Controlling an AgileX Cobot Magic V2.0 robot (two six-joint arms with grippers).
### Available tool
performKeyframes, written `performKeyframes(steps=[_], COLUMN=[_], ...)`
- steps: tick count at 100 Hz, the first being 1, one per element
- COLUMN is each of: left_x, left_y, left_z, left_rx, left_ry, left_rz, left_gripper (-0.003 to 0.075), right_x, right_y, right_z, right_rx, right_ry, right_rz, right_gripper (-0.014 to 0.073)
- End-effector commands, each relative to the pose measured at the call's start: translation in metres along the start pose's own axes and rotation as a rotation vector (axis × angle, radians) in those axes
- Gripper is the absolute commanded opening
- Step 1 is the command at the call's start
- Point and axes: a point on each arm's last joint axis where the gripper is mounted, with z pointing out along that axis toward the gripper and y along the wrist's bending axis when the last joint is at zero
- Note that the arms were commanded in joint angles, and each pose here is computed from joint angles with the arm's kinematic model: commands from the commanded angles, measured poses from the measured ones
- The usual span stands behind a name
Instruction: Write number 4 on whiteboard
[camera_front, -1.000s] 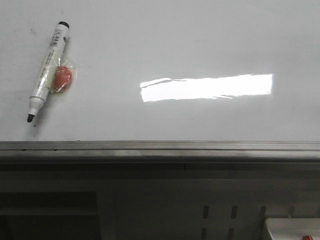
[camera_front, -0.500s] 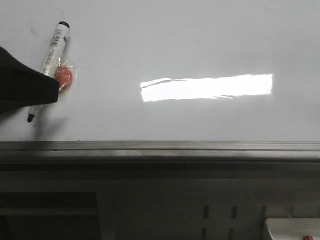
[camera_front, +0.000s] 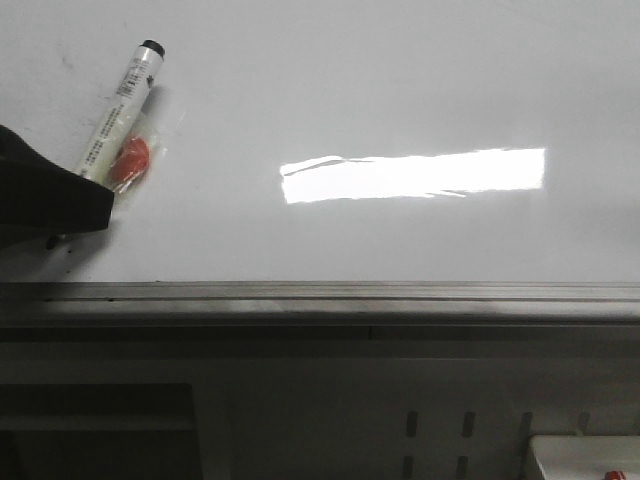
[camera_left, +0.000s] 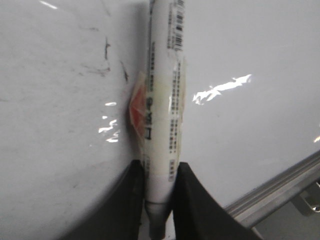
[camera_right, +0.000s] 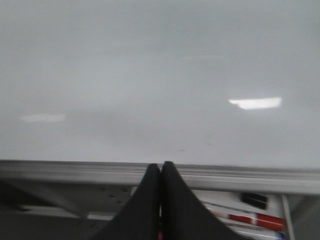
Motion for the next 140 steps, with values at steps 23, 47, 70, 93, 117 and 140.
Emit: performKeyframes(steps=[23,47,70,93,117,140], left_x=[-0.027,-0.028,-0.026,-0.026,-0.026,-0.026], left_y=[-0.030,-0.055,-0.061,-0.061,-0.061,-0.061], left_z=[-0.026,-0.042,-0.044,-0.044,-0.044,-0.044], left_rx=[0.185,0.339,0.381,0.381,0.381,0.381], left_ry=[-0.219,-0.331,-0.349,-0.349,-0.349,-0.349], left_rz=[0.424,0.672,0.758,0.758,0.758,0.756], left_gripper=[-0.0020,-0.0020,-0.0020,-0.0020,-0.0020,-0.0020], right_x=[-0.042,-0.068,-0.081,-0.081,-0.082,-0.081], right_y=[0.057,0.098,0.139,0.177,0.184,0.183], right_z=[-0.018,-0.014,-0.002,0.014,0.022,0.022], right_rx=[-0.476,-0.670,-0.784,-0.846,-0.838,-0.835], right_ry=[-0.059,-0.003,0.031,0.051,0.049,0.053], right_rz=[-0.162,-0.286,-0.366,-0.429,-0.434,-0.453], right_gripper=[-0.0064,0.0169,0.0383,0.0382,0.0158,-0.0063])
